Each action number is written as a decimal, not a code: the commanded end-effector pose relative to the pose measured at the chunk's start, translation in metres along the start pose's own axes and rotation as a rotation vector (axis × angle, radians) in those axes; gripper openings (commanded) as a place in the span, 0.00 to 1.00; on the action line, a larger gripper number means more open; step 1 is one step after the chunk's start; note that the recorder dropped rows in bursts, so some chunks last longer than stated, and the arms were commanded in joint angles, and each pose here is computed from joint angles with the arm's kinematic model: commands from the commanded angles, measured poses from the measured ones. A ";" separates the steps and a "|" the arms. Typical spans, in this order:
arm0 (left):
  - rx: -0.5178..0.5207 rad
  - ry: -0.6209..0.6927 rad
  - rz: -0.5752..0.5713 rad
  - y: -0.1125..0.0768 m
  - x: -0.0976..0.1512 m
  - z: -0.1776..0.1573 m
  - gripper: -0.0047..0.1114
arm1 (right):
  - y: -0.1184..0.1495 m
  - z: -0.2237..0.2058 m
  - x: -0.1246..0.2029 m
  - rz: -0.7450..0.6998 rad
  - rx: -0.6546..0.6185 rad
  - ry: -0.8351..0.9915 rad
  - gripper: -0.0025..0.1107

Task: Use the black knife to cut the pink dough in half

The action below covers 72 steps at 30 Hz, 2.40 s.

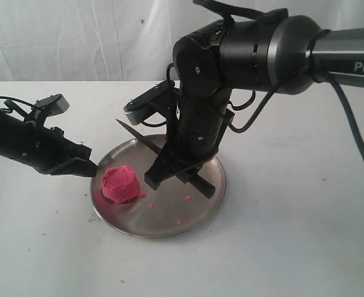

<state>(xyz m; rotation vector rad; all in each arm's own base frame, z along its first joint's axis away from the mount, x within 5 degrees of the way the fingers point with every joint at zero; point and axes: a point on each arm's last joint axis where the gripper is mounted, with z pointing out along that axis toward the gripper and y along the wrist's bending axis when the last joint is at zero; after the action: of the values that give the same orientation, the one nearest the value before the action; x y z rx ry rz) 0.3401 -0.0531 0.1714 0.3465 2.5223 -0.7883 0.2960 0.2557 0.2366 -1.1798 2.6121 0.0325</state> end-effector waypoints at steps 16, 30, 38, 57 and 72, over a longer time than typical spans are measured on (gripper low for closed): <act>-0.049 0.036 0.000 0.001 0.003 0.036 0.04 | -0.001 -0.007 -0.003 0.003 0.009 -0.038 0.02; -0.043 0.041 0.027 -0.024 0.005 0.058 0.04 | -0.001 -0.022 -0.002 0.008 0.009 -0.071 0.02; -0.029 0.052 0.060 -0.034 0.006 0.060 0.04 | -0.001 -0.022 0.002 0.011 0.008 -0.036 0.02; -0.065 -0.052 0.088 -0.037 -0.015 -0.006 0.04 | 0.018 -0.009 0.009 -0.037 -0.071 0.096 0.02; -0.039 -0.067 0.059 -0.040 -0.017 -0.006 0.04 | 0.022 0.020 0.007 -0.059 -0.067 0.149 0.02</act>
<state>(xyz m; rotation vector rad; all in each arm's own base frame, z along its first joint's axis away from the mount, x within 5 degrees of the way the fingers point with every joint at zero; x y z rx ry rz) 0.3389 -0.0809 0.1980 0.3902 2.4600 -0.6710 0.2790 0.2677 0.2115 -1.3149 2.7521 0.0337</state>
